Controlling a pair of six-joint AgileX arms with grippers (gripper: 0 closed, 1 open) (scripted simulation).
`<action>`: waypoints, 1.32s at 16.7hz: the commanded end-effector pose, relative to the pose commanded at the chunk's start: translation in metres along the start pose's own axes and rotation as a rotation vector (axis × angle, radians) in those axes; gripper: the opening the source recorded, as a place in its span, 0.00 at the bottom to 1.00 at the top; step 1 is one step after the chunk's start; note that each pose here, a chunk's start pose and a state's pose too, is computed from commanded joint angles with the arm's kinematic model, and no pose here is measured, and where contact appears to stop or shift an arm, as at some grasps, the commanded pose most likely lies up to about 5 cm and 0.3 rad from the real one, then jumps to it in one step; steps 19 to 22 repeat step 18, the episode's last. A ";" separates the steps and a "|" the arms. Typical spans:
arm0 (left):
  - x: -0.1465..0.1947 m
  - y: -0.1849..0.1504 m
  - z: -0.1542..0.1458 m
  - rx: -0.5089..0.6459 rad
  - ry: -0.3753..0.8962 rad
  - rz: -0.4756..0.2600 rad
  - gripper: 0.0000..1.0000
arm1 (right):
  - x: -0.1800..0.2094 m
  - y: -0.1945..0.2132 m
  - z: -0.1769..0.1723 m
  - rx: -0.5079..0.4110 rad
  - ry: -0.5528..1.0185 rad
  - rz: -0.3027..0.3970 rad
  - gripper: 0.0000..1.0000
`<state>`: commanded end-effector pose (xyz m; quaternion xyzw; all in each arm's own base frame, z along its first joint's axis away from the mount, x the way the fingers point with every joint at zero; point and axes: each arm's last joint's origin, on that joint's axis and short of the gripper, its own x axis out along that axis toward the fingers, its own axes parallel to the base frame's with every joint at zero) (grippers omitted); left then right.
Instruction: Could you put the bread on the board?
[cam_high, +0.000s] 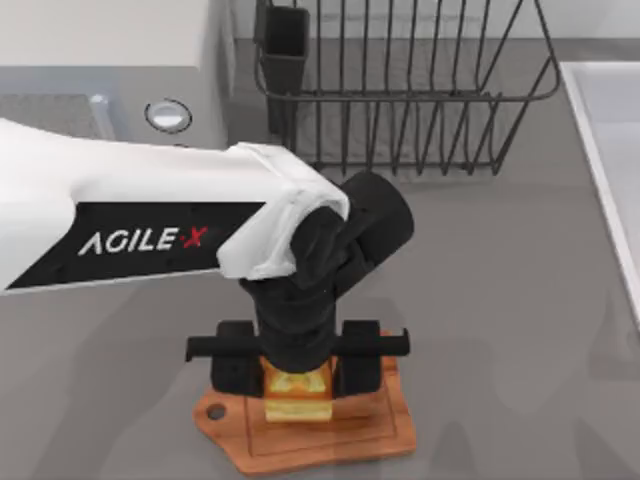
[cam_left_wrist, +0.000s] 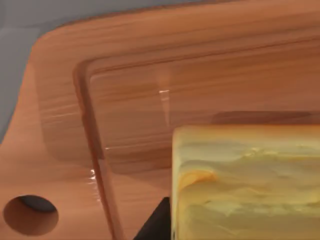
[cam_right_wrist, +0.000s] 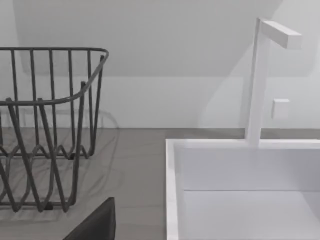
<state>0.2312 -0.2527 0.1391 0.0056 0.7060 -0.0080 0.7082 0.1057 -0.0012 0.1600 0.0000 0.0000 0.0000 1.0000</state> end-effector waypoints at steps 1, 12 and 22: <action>0.000 0.000 0.000 0.000 0.000 0.000 0.15 | 0.000 0.000 0.000 0.000 0.000 0.000 1.00; 0.000 0.000 0.000 0.000 0.000 0.000 0.98 | 0.000 0.000 0.000 0.000 0.000 0.000 1.00; 0.000 0.000 0.000 0.000 0.000 0.000 1.00 | 0.000 0.000 0.000 0.000 0.000 0.000 1.00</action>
